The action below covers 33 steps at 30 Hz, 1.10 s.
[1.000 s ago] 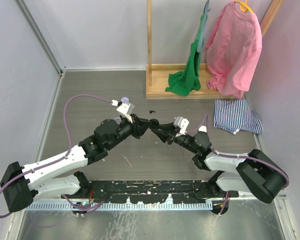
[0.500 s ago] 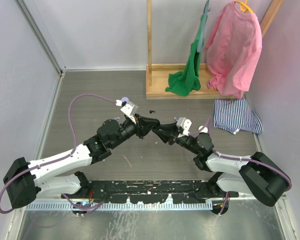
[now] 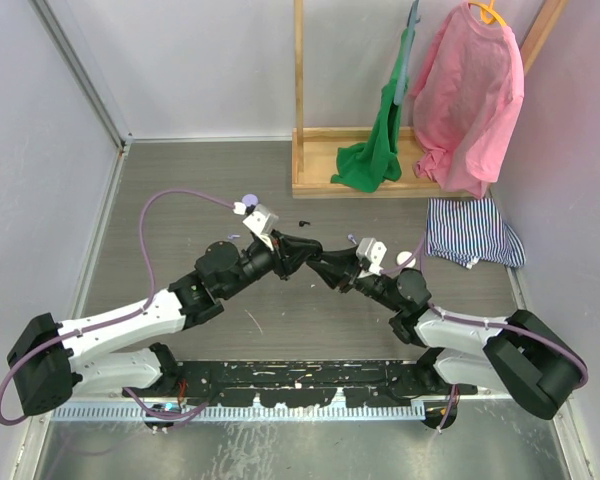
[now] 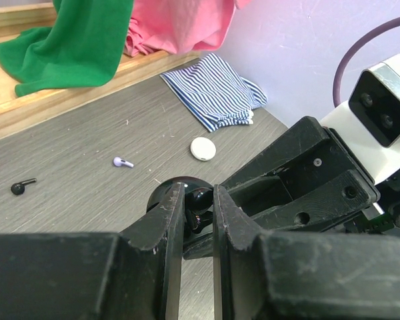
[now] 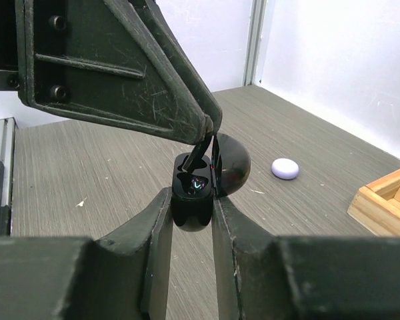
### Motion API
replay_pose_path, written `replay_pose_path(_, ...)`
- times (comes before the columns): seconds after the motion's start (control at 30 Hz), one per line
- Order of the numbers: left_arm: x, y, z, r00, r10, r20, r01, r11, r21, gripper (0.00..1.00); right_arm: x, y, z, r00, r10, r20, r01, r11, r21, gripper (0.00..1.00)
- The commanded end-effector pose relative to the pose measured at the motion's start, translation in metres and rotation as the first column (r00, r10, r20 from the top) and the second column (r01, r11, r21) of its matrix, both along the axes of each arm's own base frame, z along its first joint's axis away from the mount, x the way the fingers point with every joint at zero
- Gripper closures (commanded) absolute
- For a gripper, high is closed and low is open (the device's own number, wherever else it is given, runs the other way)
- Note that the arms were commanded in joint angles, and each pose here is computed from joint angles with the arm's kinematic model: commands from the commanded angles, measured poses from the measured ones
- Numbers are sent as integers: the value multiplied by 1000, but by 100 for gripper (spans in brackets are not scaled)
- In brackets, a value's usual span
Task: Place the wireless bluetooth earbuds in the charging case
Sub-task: Place the earbud in the charging case.
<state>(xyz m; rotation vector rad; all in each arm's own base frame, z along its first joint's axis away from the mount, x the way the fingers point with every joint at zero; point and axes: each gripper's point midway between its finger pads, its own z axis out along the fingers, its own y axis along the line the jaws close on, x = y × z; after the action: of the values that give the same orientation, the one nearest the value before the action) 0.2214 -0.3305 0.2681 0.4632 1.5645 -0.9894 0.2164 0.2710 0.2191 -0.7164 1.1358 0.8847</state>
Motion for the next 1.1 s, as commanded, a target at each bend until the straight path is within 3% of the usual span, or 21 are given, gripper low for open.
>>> replay_pose_path(0.0,-6,-3,9,998,-27,50,28,999,-18,93,-3,-7,35,995,-25,97,17,996,89,94)
replay_pose_path(0.53,-13,1,1,997,-26,76,25,1000,9,93,-3,-11,40,994,-47,103,36,994,107,94)
replay_pose_path(1.07,-8,9,25,990,19,141,-18,1000,-5,93,-3,-10,38,994,-42,99,32,994,107,94)
